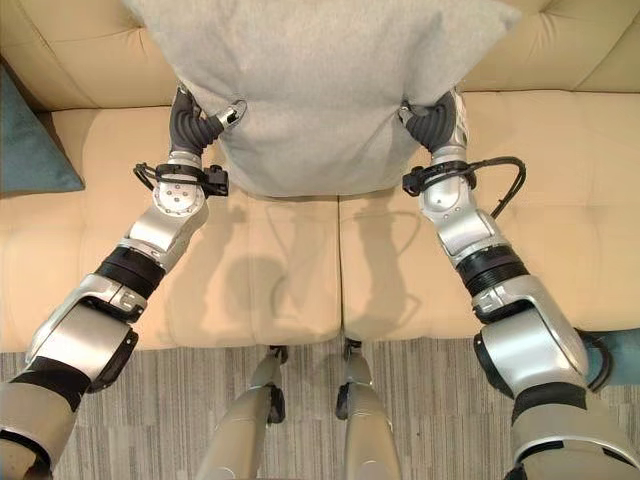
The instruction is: Pick up all the scattered cushions and arrange them neatly on the sofa.
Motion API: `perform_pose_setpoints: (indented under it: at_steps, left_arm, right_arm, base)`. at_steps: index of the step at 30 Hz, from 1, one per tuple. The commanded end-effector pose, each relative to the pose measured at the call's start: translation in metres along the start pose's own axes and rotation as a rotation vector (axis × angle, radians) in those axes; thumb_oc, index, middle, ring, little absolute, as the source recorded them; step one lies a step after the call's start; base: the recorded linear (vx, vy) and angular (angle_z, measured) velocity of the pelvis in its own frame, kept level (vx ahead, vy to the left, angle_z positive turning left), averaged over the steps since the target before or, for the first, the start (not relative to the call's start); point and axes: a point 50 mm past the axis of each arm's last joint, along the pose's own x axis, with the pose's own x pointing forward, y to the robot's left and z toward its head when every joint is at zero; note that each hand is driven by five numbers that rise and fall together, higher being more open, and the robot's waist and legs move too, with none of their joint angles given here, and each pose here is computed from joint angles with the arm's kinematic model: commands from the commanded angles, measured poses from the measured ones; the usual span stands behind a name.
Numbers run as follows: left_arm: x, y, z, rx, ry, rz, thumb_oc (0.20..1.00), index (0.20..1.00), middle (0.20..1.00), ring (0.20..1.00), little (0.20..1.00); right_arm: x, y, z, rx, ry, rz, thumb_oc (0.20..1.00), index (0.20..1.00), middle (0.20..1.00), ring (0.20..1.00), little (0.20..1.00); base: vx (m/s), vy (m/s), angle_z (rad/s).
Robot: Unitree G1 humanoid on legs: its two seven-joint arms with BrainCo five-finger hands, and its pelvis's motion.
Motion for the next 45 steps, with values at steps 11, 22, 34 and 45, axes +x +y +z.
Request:
perform_pose_setpoints:
  at_steps: [11, 22, 34, 45]
  left_arm:
    - [0.013, 0.11, 0.004, 0.308, 0.014, 0.145, 1.0, 1.0, 1.0, 1.0, 1.0]
    - [-0.1, 0.107, -0.084, 0.271, 0.157, 0.003, 1.0, 1.0, 1.0, 1.0, 1.0]
    - [-0.377, 0.066, -0.219, 0.147, 1.175, -0.156, 1.0, 1.0, 1.0, 1.0, 1.0]
    - [-0.437, 0.044, -0.23, 0.179, 1.451, -0.23, 1.0, 1.0, 1.0, 1.0, 1.0]
  right_arm:
    - [0.02, -0.075, -0.015, -0.336, -0.01, -0.037, 1.0, 1.0, 1.0, 1.0, 1.0]
    - [-0.108, -0.037, -0.117, -0.274, 0.221, 0.213, 1.0, 1.0, 1.0, 1.0, 1.0]
    - [-0.342, 0.047, -0.188, -0.051, 0.915, 0.58, 1.0, 1.0, 1.0, 1.0, 1.0]
    - [-0.432, 0.073, -0.185, -0.024, 1.218, 0.764, 1.0, 1.0, 1.0, 1.0, 1.0]
  base:
    - [0.02, -0.008, 0.03]
    - [0.04, -0.026, 0.06]
    - [0.0, -0.053, -0.02]
    - [-0.06, -0.084, 0.0]
